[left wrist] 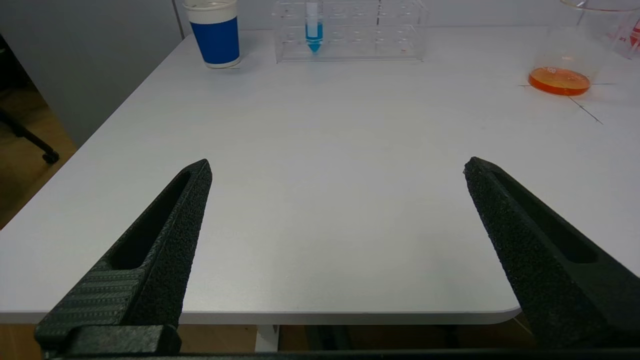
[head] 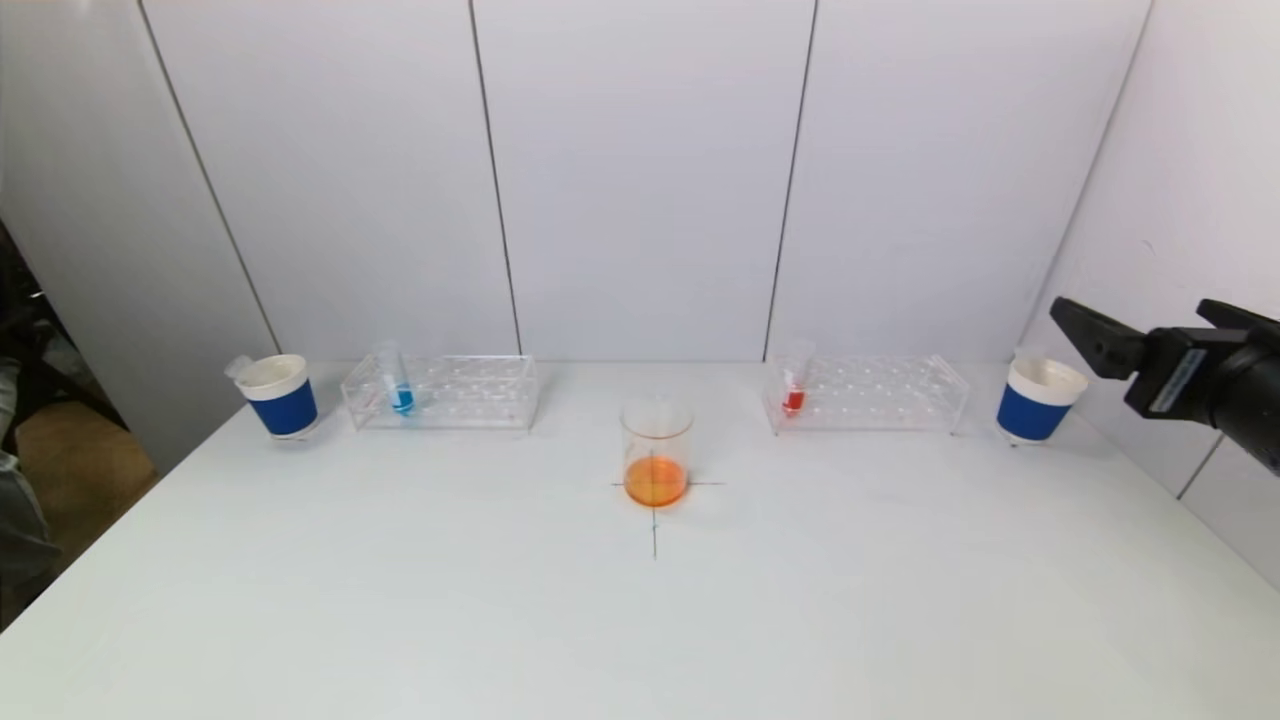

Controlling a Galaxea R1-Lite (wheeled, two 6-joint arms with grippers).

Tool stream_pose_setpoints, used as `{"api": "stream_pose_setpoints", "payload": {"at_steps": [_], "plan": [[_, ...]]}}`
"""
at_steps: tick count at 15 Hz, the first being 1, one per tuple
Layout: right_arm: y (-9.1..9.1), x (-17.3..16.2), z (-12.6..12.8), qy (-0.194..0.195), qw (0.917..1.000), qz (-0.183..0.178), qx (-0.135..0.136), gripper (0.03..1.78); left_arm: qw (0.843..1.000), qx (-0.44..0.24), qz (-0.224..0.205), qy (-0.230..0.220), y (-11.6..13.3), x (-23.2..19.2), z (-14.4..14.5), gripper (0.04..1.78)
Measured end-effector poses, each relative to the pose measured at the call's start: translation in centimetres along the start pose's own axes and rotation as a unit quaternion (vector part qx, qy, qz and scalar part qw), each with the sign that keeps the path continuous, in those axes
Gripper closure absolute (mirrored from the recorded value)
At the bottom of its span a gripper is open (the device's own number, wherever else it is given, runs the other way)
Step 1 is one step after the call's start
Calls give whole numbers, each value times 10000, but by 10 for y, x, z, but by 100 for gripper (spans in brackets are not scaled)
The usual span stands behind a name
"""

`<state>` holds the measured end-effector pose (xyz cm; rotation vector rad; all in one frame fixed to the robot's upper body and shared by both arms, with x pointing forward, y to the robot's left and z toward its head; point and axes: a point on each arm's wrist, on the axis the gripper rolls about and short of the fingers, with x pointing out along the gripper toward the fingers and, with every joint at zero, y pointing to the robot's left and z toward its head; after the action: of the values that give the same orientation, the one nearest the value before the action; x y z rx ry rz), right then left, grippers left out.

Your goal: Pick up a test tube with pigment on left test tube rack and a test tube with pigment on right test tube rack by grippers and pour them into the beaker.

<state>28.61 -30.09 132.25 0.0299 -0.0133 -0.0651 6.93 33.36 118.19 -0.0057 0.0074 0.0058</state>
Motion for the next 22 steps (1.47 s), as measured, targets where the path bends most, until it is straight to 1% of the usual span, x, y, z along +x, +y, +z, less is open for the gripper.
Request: {"api": "stream_pose_setpoints", "payload": {"at_steps": [1, 5, 8, 12, 14, 17, 20, 22], "plan": [[-4, -11, -3, -5, 9999, -100, 2, 5, 10000, 2, -2, 2, 0, 0, 0, 6], [-19, -45, -9, -166, 9969, -769, 45, 5, 10000, 0, 0, 2, 0, 0, 0, 6], [-29, -70, -17, -273, 9938, -1076, 67, 5, 10000, 2, -2, 2, 0, 0, 0, 6], [-48, -97, -31, -371, 9849, -1690, 67, 5, 10000, 2, 0, 2, 0, 0, 0, 6], [-52, -113, -39, -374, 9829, -1803, 61, 5, 10000, 2, 0, 0, 0, 0, 0, 6], [-55, -140, -51, -338, 9824, -1839, 37, 5, 10000, 2, -3, 0, 0, 0, 0, 6], [-58, -172, -64, -345, 9830, -1796, -136, 5, 10000, 2, 0, 0, 0, 0, 0, 6], [-60, -192, -77, -360, 9851, -1657, -286, 5, 10000, 3, -2, 2, 0, 0, 0, 6]]}}
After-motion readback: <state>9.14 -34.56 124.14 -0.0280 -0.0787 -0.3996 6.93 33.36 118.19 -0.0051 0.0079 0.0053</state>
